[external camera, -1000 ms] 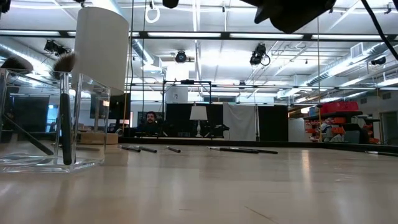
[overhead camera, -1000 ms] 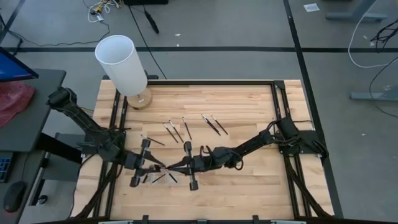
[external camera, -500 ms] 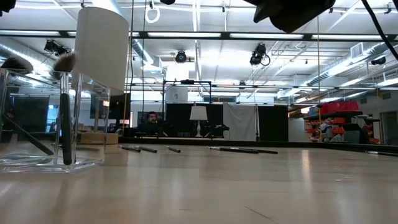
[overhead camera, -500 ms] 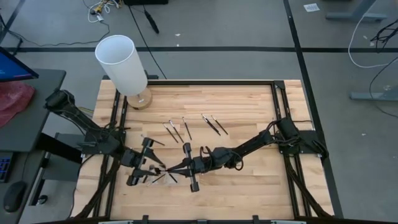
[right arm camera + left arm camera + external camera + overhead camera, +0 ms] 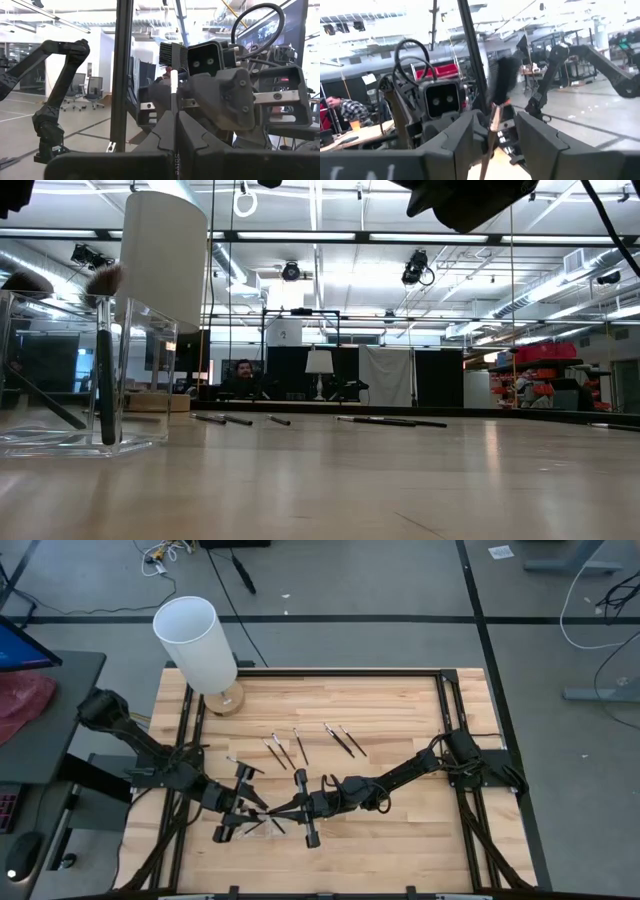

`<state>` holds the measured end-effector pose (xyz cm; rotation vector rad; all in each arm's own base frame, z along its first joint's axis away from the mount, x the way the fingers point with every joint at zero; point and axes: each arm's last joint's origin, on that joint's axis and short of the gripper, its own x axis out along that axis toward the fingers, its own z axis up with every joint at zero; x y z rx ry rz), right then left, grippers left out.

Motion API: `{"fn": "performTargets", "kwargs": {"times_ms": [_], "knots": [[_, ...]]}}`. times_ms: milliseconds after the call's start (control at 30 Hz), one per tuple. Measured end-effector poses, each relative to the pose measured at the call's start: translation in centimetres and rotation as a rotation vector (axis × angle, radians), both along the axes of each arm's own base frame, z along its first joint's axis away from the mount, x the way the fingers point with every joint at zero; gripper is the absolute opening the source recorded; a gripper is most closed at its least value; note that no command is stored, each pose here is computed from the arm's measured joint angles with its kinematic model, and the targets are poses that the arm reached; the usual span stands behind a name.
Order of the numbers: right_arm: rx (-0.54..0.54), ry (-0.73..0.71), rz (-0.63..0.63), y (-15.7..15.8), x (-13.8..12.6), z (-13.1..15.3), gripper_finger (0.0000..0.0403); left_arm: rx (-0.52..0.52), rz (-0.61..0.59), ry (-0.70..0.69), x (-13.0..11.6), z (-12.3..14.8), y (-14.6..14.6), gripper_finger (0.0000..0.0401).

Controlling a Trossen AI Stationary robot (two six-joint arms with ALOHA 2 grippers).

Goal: Put items in baskets/containers
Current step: Put the eye groomer brush into the transparent organizer

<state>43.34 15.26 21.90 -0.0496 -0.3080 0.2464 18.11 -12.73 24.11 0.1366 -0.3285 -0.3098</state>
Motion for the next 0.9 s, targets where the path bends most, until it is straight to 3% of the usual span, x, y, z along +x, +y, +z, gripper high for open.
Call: {"fn": "performTargets", "kwargs": {"times_ms": [233,533,767,900], "knots": [[0.0,0.0,0.0,0.0,0.0,0.0,0.0002,-0.014,-0.005,-0.021,0.0,0.2,0.0,0.0116],[0.006,0.002,-0.02,-0.1,0.0,0.0,0.0002,-0.006,-0.029,-0.029,-0.1,0.2,0.0,0.0018],[-0.008,0.038,-0.018,-0.1,0.1,0.0,0.0031,-0.013,-0.045,-0.009,-0.1,0.1,-0.2,0.0017],[-0.027,0.157,-0.039,0.1,-0.5,1.3,0.0063,-0.048,-0.062,0.001,-0.2,0.1,-0.3,0.0013]]}}
